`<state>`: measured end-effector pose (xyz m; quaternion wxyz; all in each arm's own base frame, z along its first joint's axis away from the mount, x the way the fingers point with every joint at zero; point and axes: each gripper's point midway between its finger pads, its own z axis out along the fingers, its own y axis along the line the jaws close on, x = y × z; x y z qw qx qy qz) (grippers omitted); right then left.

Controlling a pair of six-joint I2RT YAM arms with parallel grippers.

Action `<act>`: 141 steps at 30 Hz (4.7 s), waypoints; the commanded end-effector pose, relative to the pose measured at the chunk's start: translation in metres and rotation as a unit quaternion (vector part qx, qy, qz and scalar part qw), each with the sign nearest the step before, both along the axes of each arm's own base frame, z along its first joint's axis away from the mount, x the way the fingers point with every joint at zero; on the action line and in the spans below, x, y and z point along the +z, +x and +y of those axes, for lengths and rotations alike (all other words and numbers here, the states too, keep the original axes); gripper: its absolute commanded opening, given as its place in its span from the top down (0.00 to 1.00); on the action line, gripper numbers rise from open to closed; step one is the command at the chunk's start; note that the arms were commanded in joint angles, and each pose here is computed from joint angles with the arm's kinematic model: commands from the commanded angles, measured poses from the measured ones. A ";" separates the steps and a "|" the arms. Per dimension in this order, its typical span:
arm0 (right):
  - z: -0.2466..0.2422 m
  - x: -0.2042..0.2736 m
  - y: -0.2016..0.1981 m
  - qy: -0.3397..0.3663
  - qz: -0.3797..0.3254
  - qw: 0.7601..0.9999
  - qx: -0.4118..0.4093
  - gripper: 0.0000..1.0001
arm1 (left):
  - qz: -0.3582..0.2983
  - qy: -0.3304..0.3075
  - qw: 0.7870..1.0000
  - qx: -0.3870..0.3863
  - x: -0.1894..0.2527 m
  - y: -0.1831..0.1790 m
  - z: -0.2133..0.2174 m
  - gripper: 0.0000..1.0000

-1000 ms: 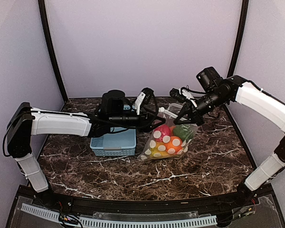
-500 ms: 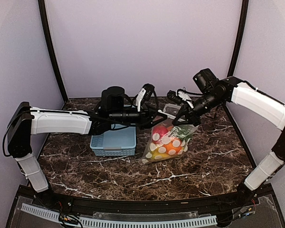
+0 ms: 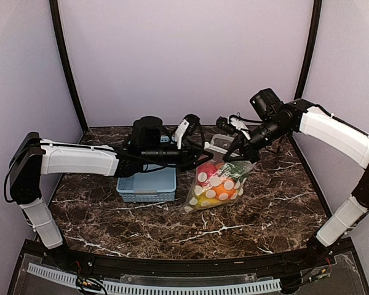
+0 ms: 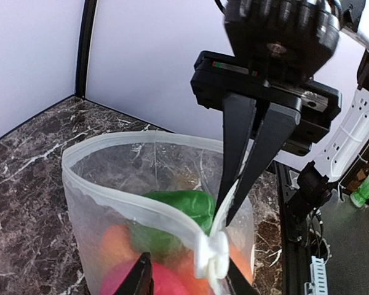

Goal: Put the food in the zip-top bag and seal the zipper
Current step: Pass from the right arm to the left, then hold the zipper from the zipper food storage bag, then hold the zipper food storage bag at the center of the board, then zip the zipper on the zipper food storage bag.

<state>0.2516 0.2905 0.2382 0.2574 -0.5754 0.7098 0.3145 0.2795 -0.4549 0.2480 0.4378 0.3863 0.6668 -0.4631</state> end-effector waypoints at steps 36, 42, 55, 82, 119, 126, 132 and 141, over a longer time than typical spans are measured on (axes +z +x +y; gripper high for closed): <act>0.038 0.060 -0.014 0.096 0.041 0.991 0.084 0.60 | -0.118 0.033 0.992 -0.037 0.035 -0.039 0.000 0.99; 0.034 0.062 -0.028 0.105 0.049 0.988 0.102 0.59 | -0.115 0.030 0.992 -0.035 0.034 -0.038 0.000 0.99; 0.038 0.042 -0.010 0.073 0.044 0.994 0.074 0.69 | -0.116 0.025 0.992 -0.034 0.036 -0.039 0.001 0.99; 0.047 0.040 -0.013 0.078 0.058 0.991 0.091 0.85 | -0.110 0.028 0.993 -0.022 0.032 -0.038 0.004 0.99; 0.040 0.043 -0.011 0.048 -0.003 0.995 0.089 1.00 | -0.101 0.010 0.995 -0.006 0.040 -0.034 0.005 0.99; 0.040 0.034 0.009 0.019 -0.023 0.997 0.067 1.00 | -0.130 0.001 0.990 0.045 0.053 -0.030 0.028 0.99; 0.035 0.037 0.025 0.004 -0.043 0.998 0.044 1.00 | -0.154 0.001 0.985 0.082 0.056 -0.027 0.046 0.99; 0.003 0.030 0.047 -0.014 -0.046 0.999 0.008 1.00 | -0.158 0.001 0.982 0.105 0.051 -0.024 0.056 0.99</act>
